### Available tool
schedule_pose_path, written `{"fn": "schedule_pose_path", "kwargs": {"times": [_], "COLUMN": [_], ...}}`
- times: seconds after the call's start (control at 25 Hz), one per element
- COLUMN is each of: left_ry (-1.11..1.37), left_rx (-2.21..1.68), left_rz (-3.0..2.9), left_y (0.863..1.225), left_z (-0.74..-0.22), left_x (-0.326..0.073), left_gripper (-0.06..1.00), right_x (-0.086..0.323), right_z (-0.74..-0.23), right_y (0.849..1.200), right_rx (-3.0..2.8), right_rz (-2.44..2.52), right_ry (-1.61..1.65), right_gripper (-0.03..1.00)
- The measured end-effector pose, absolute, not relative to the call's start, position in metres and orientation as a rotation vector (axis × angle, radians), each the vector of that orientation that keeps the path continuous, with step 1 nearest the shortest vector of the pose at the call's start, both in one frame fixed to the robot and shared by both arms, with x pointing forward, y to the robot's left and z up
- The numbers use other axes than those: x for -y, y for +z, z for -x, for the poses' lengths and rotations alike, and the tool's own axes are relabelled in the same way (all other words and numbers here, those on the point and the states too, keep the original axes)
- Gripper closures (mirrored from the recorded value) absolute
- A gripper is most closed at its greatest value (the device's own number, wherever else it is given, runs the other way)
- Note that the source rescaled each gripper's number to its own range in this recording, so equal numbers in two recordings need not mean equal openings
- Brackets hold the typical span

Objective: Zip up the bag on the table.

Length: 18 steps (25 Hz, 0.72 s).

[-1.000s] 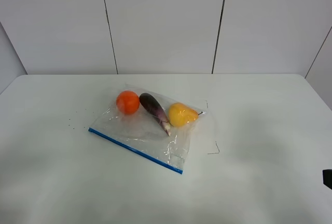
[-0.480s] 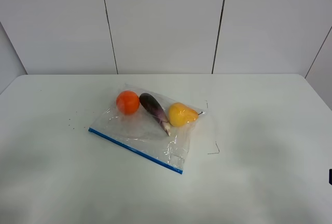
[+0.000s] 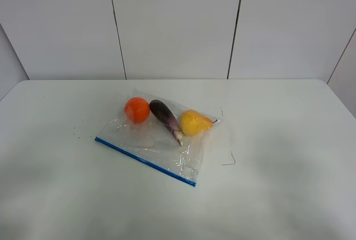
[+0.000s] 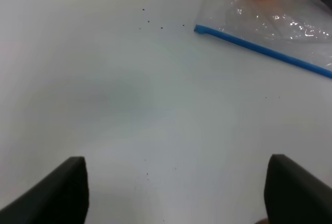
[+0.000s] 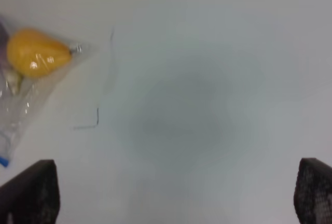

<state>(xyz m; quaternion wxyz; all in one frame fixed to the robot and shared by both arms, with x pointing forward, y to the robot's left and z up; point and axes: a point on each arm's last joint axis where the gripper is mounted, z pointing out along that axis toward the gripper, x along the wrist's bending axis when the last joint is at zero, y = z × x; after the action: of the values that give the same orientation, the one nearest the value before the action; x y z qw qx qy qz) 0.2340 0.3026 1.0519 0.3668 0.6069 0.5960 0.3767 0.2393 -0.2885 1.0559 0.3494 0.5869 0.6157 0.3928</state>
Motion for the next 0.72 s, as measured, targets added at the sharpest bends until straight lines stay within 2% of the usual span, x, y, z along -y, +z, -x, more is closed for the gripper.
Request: {"fn": "schedule_pose_path", "kwargs": {"times": [0.72], "left_ry": [0.968], "left_rx": [-1.531], "left_rz": [-1.559], "left_y": [1.0519], "left_z": [-0.2340], "left_x": [-0.3026], "left_gripper": [0.04], "right_x": [0.2907], "right_z": [-0.2343], "right_y": [1.0555], "right_rx": [-1.566], "right_rz": [-1.491], "right_ry": [1.000], "right_gripper": [-0.03]}}
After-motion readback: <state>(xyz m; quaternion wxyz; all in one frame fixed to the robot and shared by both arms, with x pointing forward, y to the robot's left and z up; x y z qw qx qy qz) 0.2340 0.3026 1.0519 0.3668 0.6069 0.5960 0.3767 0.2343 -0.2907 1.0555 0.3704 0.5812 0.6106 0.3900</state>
